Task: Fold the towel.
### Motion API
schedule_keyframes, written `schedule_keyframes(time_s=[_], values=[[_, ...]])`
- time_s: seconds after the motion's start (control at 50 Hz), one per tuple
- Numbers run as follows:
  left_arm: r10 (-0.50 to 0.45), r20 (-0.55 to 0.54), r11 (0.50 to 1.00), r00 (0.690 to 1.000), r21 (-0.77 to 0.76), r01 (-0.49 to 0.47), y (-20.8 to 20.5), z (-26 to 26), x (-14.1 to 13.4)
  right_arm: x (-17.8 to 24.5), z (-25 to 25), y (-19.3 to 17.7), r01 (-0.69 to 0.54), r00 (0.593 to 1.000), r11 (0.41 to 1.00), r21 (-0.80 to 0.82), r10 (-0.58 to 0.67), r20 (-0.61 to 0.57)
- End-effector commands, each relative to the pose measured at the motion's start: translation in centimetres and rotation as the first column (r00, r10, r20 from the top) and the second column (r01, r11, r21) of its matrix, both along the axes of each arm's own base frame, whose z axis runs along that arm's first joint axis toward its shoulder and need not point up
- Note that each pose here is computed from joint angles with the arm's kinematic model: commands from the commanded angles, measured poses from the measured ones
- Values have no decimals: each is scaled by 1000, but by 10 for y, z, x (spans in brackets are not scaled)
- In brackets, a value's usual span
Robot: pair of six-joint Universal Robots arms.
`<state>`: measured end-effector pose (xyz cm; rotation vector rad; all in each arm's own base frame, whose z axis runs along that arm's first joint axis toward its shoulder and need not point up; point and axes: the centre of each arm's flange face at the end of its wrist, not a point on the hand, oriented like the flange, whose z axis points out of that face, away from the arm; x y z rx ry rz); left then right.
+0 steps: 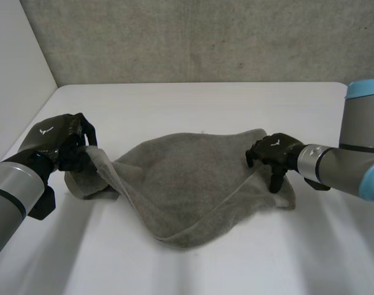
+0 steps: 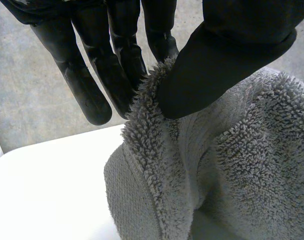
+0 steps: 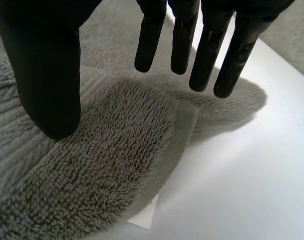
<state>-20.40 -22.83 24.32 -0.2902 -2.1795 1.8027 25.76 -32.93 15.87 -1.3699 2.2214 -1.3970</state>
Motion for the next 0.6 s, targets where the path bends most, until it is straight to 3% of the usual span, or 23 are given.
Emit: schedule_keyframes(time_s=[0.02, 0.2, 0.24, 0.36, 0.52, 0.6], values=[[1, -3, 1000, 1000, -20, -1, -2, 0, 0, 4, -14, -3, -17, 999, 1000, 6, 17, -31], [19, -9, 998, 1000, -52, -19, -10, 8, 3, 5, 20, -7, 9, 1000, 998, -68, -7, 28], [20, -12, 998, 1000, -65, -21, -11, 12, 3, -2, 51, -9, 64, 993, 991, -115, -51, 111], [23, -45, 983, 999, -178, -31, -12, 47, 4, -19, 98, -5, 148, 971, 969, -198, -105, 213], [18, -108, 924, 994, -377, -58, -9, 117, 7, -47, 168, 14, 246, 940, 907, -342, -136, 313], [11, -122, 899, 992, -433, -63, -5, 147, 8, -61, 235, 34, 300, 915, 817, -492, -101, 391]])
